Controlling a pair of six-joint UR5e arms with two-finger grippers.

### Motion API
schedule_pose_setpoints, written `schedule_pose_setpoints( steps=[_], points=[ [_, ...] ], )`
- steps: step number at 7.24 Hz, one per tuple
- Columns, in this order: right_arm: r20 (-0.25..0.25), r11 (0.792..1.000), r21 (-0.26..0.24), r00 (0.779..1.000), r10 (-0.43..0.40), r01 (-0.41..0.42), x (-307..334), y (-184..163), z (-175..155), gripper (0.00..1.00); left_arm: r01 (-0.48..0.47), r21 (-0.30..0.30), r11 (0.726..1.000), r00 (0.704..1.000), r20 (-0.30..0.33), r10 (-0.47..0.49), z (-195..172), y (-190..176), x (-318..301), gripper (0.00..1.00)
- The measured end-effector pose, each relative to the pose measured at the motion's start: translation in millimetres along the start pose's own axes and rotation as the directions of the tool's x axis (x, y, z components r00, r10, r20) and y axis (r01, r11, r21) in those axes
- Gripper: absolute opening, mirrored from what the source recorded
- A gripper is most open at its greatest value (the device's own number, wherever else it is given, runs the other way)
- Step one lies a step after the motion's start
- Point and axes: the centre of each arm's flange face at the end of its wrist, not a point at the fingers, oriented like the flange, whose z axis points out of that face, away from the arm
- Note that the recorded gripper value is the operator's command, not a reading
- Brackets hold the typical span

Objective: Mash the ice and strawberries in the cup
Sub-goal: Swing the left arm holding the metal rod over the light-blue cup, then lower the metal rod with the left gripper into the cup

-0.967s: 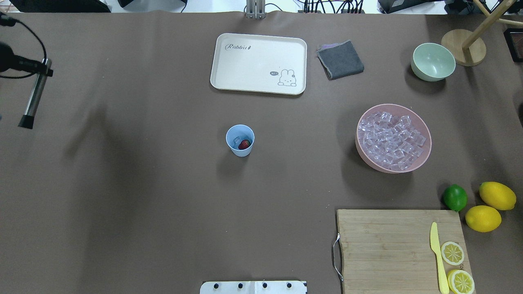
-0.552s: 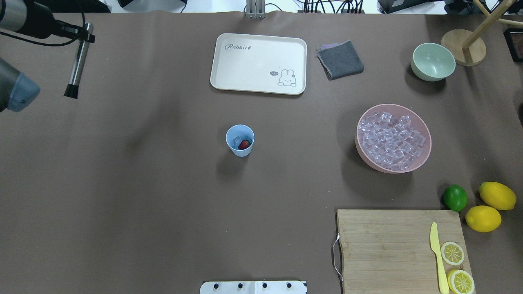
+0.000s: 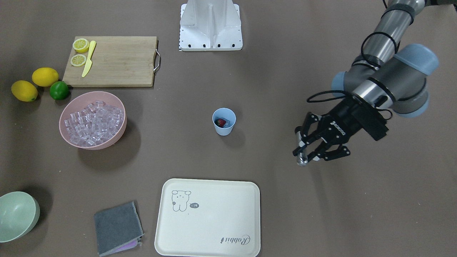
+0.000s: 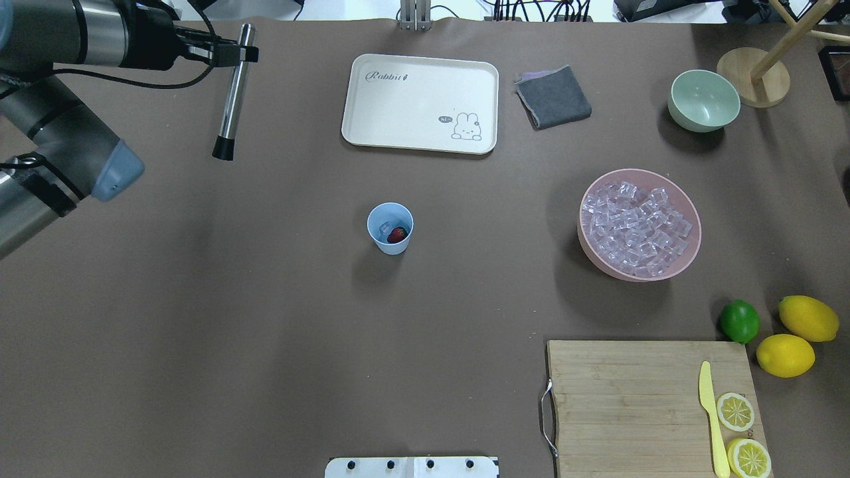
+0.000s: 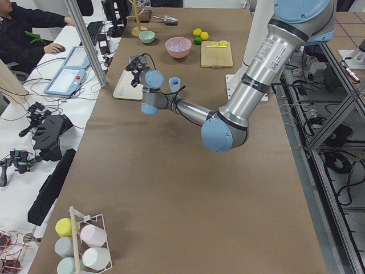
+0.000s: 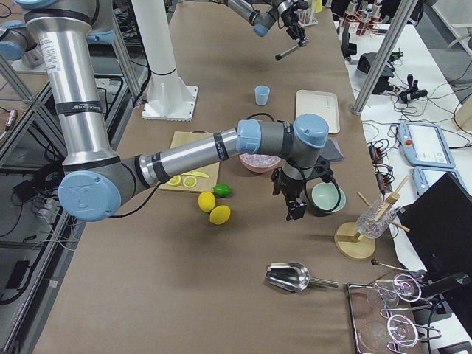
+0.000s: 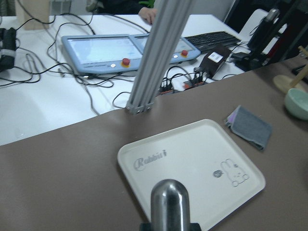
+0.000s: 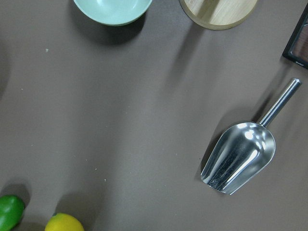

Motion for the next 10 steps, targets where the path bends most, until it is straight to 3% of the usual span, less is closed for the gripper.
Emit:
schedule_pose_setpoints(
  steps=[1,2,4,7,10],
  points=[
    [0.011,0.999,-0.036,1.000,0.023,-0.023,7.4,1.9,13.3,0.99,0.012,0.103,0.995,0.999,-0.042,-0.008,14.3,26.9,33.2,0.00],
    [0.024,0.996,-0.075,0.998,0.052,-0.050,17.6,4.7,28.8,0.99,0.029,0.166,0.986,0.997,-0.076,-0.017,19.6,36.3,59.1,0.00],
    [0.047,0.986,-0.138,0.994,0.097,-0.089,39.7,11.3,57.8,0.99,0.072,0.233,0.970,0.989,-0.139,-0.040,16.1,20.0,94.3,0.00],
    [0.056,0.980,-0.158,0.990,0.131,-0.121,58.7,17.8,68.2,0.99,0.126,0.248,0.961,0.980,-0.181,-0.081,28.5,4.4,113.4,0.00],
    [0.055,0.988,-0.113,0.992,0.113,-0.106,62.4,12.8,56.1,0.99,0.108,0.221,0.969,0.983,-0.171,-0.070,44.4,21.8,112.3,0.00]
  ],
)
